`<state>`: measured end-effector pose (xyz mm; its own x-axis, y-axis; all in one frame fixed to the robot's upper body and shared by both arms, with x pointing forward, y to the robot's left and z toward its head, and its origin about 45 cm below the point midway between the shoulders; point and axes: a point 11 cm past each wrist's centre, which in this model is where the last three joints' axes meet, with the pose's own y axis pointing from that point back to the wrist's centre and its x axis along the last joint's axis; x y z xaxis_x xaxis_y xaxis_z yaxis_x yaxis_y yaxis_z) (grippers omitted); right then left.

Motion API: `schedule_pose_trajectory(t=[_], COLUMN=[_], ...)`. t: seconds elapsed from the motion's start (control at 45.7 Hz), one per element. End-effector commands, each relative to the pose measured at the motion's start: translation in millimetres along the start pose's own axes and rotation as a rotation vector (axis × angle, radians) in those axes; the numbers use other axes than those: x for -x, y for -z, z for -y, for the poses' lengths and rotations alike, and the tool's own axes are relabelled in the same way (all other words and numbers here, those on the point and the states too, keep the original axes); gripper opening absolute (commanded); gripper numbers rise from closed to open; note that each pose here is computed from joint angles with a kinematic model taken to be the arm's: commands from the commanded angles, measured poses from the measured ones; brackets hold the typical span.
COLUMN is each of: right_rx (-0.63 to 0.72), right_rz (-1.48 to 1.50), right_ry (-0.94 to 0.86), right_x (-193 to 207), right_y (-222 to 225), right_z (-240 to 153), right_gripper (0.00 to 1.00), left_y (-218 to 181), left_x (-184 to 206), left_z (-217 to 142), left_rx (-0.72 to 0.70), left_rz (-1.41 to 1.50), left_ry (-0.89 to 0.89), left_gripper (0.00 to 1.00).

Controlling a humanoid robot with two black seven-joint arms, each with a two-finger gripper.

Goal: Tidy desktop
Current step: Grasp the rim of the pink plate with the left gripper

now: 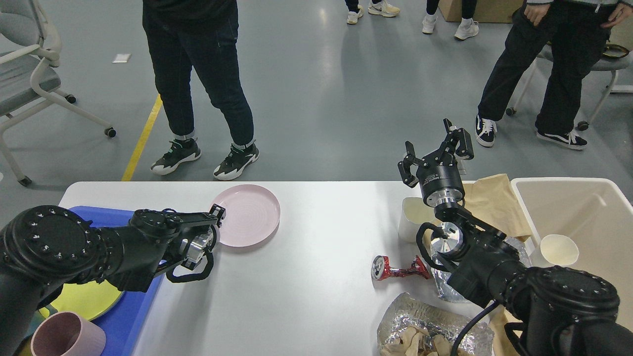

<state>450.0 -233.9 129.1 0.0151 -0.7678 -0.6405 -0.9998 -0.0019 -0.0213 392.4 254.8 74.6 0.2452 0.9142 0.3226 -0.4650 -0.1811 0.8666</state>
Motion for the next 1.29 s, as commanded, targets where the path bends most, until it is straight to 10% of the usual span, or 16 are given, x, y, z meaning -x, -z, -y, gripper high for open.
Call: schedule_pose_trajectory(t=[0.0,0.767,1.27], right_rx=[0.0,0.0,0.0], right_rz=[0.0,0.0,0.0], right_ry=[0.0,0.0,0.0], right_x=[0.0,0.0,0.0], right_y=[0.0,0.0,0.0], right_z=[0.0,0.0,0.0], right_gripper=[1.0,1.0,1.0], left_y=[-1.0,3.3,8.6], left_x=[0.8,10.6,14.4], left_z=[0.0,4.6,6.5], left_rx=[0.008,0.055,0.046], left_rz=[0.005,0.061,0.065], left_ry=[0.0,0.005,0.024], left_gripper=[0.48,0.2,0.2])
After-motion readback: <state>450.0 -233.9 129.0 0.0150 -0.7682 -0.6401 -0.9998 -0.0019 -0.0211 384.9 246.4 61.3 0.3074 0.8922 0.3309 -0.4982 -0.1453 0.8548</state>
